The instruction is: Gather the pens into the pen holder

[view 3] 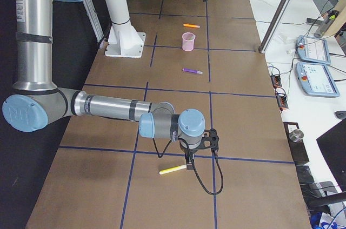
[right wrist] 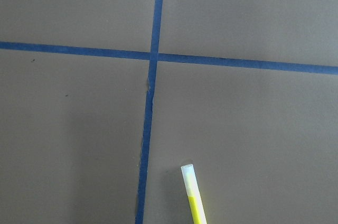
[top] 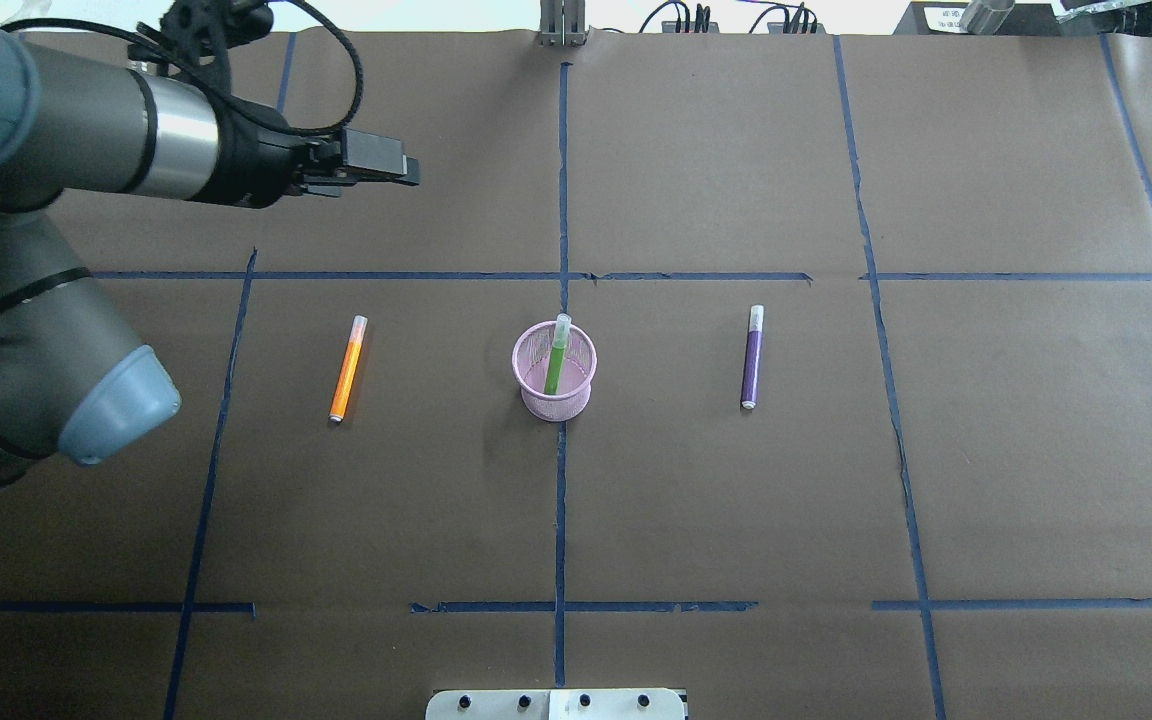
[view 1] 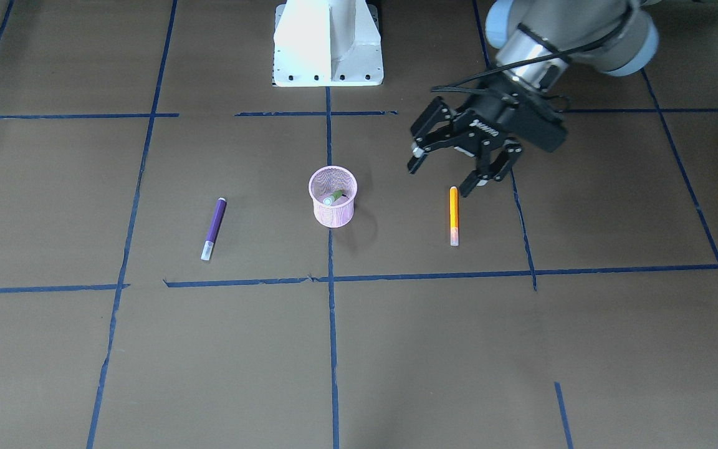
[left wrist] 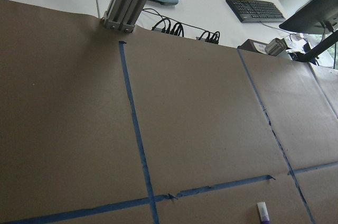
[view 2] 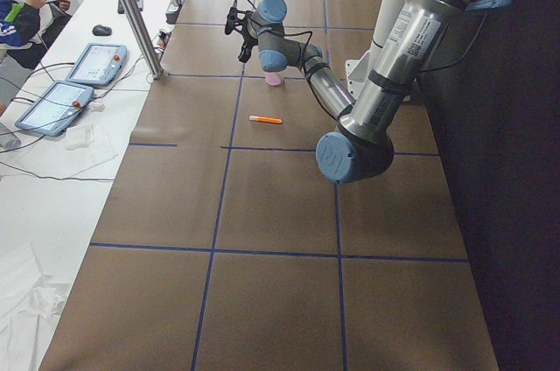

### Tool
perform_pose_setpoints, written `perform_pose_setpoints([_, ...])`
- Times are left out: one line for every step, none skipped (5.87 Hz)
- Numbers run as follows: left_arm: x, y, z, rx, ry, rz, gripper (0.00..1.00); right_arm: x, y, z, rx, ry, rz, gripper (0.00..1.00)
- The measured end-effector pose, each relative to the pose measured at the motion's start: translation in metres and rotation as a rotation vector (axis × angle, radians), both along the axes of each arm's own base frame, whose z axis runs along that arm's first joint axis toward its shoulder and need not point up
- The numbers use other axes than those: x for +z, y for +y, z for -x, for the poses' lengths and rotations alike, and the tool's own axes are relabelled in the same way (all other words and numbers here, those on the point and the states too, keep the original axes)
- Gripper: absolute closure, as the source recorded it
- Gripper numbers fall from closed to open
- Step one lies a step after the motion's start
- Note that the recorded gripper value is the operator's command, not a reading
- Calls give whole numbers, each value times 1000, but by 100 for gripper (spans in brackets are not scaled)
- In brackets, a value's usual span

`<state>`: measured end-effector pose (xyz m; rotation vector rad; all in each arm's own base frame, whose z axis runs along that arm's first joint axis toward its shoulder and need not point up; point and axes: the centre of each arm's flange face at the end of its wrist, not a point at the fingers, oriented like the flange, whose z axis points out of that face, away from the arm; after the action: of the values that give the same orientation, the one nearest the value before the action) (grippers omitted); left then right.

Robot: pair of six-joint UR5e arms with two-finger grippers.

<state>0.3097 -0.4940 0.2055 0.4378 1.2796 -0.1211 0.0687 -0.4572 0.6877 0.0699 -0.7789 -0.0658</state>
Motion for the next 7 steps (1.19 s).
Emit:
perform_pose_setpoints([20, 3, 19, 16, -21, 41, 0, 13, 3, 14, -28, 26, -15, 0])
perform_pose_setpoints([47, 7, 26, 23, -50, 84, 0, 31, 13, 24, -51, 51, -21, 0])
perform_pose_setpoints([78, 11, 26, 30, -88, 134, 0, 48, 24, 32, -69, 59, -28, 0])
perform_pose_setpoints([96, 14, 23, 38, -132, 190, 0, 63, 31, 41, -91, 62, -41, 1])
perform_pose_setpoints([105, 17, 19, 47, -172, 240, 0, 71, 33, 54, -101, 63, -49, 2])
perform_pose_setpoints([109, 18, 17, 52, -190, 261, 0, 79, 33, 71, -101, 65, -52, 2])
perform_pose_setpoints([111, 18, 16, 54, -196, 267, 0, 88, 30, 81, -106, 67, -61, 3])
